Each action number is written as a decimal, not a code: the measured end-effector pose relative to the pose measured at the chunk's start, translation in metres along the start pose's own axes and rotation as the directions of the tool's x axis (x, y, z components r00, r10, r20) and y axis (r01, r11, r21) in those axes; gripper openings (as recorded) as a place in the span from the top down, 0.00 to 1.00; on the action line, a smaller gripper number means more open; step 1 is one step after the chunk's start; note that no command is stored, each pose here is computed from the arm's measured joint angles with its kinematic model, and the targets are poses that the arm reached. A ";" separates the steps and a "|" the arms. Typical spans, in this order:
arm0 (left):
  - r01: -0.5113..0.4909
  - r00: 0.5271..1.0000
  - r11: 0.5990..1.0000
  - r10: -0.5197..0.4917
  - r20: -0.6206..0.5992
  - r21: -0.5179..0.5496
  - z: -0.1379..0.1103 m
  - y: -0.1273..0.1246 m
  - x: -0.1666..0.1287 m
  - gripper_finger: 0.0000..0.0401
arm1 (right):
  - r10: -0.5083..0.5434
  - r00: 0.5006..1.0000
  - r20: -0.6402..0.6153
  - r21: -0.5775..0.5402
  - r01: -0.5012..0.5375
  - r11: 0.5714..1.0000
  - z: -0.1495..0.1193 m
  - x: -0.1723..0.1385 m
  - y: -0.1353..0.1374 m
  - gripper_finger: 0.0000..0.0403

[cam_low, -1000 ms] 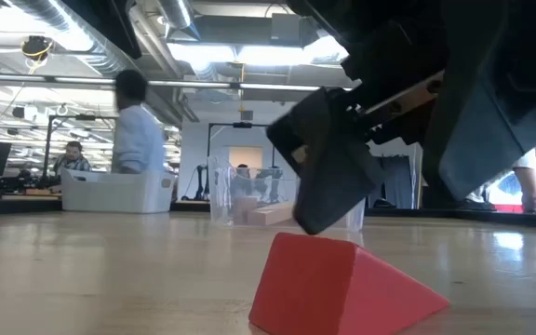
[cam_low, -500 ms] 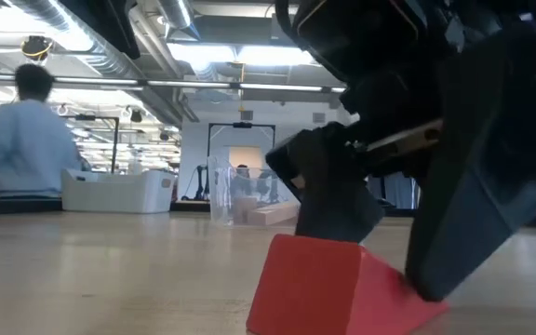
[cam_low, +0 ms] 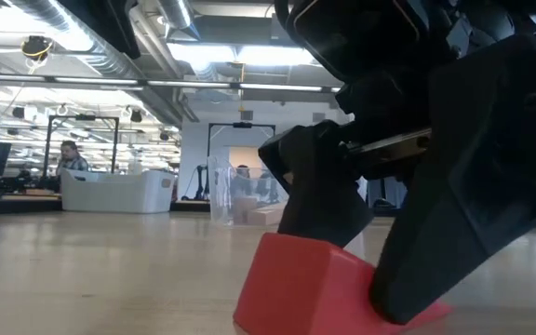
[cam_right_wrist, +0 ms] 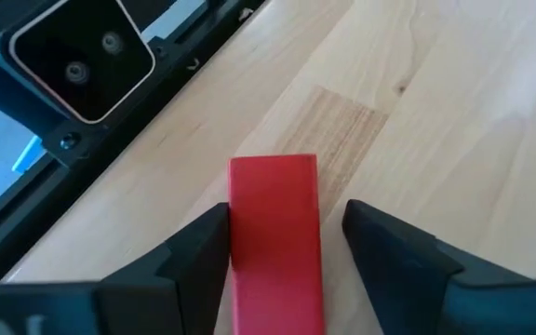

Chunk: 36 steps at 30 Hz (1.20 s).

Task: Sort & place blocks by color
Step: Put the red block into the gray bin

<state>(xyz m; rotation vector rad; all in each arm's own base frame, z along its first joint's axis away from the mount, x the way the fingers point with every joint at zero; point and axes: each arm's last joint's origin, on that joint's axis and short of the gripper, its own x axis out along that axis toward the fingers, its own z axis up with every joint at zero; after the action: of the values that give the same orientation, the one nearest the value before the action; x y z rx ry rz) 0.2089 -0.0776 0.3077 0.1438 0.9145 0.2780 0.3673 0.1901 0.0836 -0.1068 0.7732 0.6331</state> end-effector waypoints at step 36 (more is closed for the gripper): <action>0.060 0.998 0.868 -0.061 0.014 -0.492 0.003 0.006 -0.002 0.55 | -0.399 0.917 0.005 0.274 0.382 0.883 0.014 -0.034 -0.062 0.68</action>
<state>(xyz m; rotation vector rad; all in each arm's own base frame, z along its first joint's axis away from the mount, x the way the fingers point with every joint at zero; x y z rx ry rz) 0.2092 -0.0721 0.3127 -0.3599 0.8218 0.4459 0.3927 0.1277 0.1084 0.0063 0.7437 0.1420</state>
